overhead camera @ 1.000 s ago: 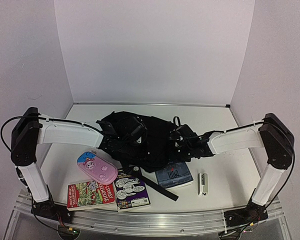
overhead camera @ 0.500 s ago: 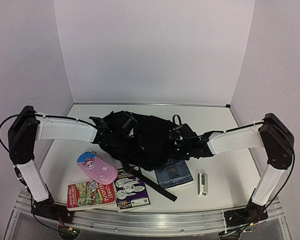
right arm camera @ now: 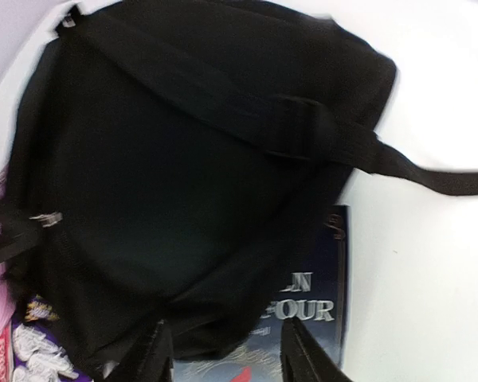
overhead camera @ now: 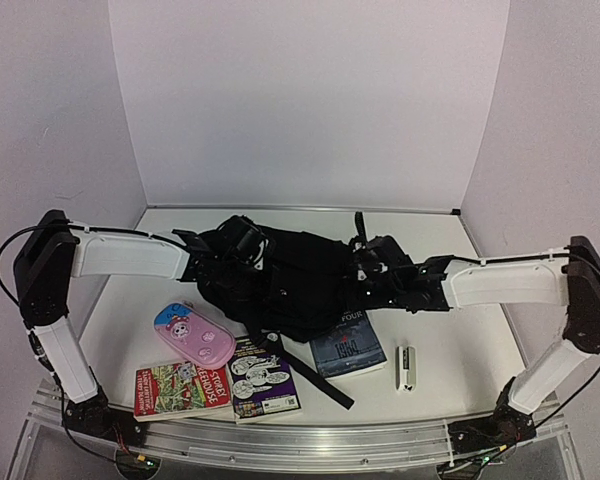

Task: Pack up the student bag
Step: Zip the student bag at the center of the board.

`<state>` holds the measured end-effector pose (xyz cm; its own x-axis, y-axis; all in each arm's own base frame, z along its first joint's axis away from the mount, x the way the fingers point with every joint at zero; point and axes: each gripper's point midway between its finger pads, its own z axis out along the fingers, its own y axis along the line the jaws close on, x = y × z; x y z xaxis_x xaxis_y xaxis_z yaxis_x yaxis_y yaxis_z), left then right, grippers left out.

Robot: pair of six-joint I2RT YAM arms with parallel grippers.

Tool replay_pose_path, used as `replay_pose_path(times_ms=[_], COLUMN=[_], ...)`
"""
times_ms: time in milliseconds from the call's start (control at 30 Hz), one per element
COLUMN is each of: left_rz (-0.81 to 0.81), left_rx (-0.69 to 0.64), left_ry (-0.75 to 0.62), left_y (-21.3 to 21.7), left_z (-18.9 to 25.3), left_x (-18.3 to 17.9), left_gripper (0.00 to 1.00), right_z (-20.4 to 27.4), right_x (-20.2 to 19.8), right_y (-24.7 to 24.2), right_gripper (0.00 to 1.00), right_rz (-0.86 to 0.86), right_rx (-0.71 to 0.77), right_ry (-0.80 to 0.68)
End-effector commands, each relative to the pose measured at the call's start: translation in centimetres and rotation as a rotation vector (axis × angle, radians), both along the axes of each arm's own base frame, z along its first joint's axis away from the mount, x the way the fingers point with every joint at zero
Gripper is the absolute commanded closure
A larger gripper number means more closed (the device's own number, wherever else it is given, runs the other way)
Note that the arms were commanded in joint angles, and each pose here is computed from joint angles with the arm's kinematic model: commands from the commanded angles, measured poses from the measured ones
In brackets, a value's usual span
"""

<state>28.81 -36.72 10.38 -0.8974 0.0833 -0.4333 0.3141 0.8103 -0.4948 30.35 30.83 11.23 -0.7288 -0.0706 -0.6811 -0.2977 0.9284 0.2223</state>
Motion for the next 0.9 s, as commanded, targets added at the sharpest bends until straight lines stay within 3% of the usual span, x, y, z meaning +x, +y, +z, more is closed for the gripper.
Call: replay_pose_path(times_ms=[0, 633, 767, 867], left_rz=[-0.078, -0.061, -0.06, -0.039], left_rx=[-0.115, -0.151, -0.148, -0.133], left_ry=[-0.036, -0.039, -0.039, -0.046], left_y=[-1.1, -0.9, -0.9, -0.5], left_z=[3.2, 4.0, 4.0, 4.0], left_x=[-0.8, -1.1, -1.0, -0.8], left_gripper=[1.0, 1.0, 1.0, 1.0], right_z=[4.5, -0.2, -0.9, -1.0], right_x=[-2.0, 0.4, 0.7, 1.3], right_y=[4.2, 11.4, 11.7, 11.1], right_gripper=[0.54, 0.61, 0.73, 0.94], right_rz=[0.216, 0.356, 0.351, 0.302], right_rx=[-0.001, -0.084, -0.094, -0.113], right_ry=[-0.115, -0.101, -0.097, -0.113])
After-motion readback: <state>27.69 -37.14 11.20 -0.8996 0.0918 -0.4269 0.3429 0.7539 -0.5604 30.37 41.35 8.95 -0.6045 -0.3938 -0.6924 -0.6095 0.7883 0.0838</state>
